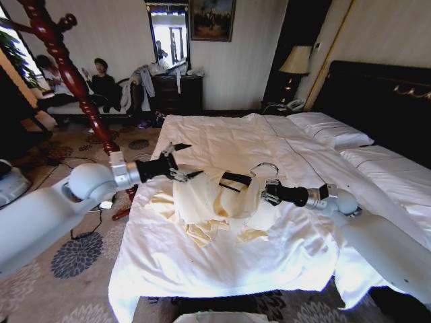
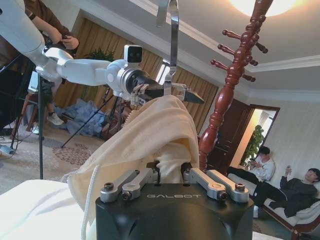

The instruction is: Pick up the clothes from the bed and hang them on the clothes hanger.

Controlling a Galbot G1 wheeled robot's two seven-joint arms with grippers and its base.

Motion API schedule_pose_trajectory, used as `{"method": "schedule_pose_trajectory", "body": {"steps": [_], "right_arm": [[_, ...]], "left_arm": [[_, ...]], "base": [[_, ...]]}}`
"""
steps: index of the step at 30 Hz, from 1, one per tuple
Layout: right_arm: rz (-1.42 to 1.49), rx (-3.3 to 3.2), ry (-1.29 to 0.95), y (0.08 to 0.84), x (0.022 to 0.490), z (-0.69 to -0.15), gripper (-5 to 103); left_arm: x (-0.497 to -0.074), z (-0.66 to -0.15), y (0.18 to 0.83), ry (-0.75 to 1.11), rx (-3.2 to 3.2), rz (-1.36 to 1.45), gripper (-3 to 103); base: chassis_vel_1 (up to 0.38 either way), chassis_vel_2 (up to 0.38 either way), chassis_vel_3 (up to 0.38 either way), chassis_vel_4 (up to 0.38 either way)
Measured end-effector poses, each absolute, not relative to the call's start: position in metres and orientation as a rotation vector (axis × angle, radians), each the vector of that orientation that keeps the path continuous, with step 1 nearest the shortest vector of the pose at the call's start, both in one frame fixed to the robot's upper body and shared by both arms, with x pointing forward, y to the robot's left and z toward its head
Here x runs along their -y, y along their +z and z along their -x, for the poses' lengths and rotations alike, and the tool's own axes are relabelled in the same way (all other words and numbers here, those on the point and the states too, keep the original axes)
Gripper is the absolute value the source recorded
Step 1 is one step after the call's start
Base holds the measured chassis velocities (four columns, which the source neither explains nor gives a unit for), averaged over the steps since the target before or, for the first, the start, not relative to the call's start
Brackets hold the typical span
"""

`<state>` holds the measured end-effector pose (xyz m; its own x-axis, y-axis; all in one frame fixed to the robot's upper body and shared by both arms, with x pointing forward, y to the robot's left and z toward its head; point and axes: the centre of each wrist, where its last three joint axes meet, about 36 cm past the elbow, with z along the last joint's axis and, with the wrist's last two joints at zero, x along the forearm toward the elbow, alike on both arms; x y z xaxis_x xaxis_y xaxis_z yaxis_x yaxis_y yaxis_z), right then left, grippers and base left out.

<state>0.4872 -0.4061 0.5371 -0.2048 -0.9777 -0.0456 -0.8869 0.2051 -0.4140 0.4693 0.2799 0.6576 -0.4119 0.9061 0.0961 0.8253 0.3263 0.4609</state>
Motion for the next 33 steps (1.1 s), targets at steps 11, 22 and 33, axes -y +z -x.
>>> {"method": "schedule_pose_trajectory", "body": {"steps": [11,22,33], "right_arm": [[1.763,-2.166,-0.502,0.542,0.412,-0.486,15],[1.771,-2.132,-0.543,0.545,0.411,-0.487,15],[1.761,-2.111,-0.581,0.548,0.414,-0.488,15]], "left_arm": [[-0.273,-0.485,0.678,0.786,-2.302,-1.787,100],[-0.230,-0.523,0.686,0.887,-2.098,-2.093,85],[-0.186,-0.560,0.698,0.981,-1.976,-2.263,47]], "base": [[0.000,0.000,0.000,0.000],[0.000,0.000,0.000,0.000],[0.000,0.000,0.000,0.000]]}}
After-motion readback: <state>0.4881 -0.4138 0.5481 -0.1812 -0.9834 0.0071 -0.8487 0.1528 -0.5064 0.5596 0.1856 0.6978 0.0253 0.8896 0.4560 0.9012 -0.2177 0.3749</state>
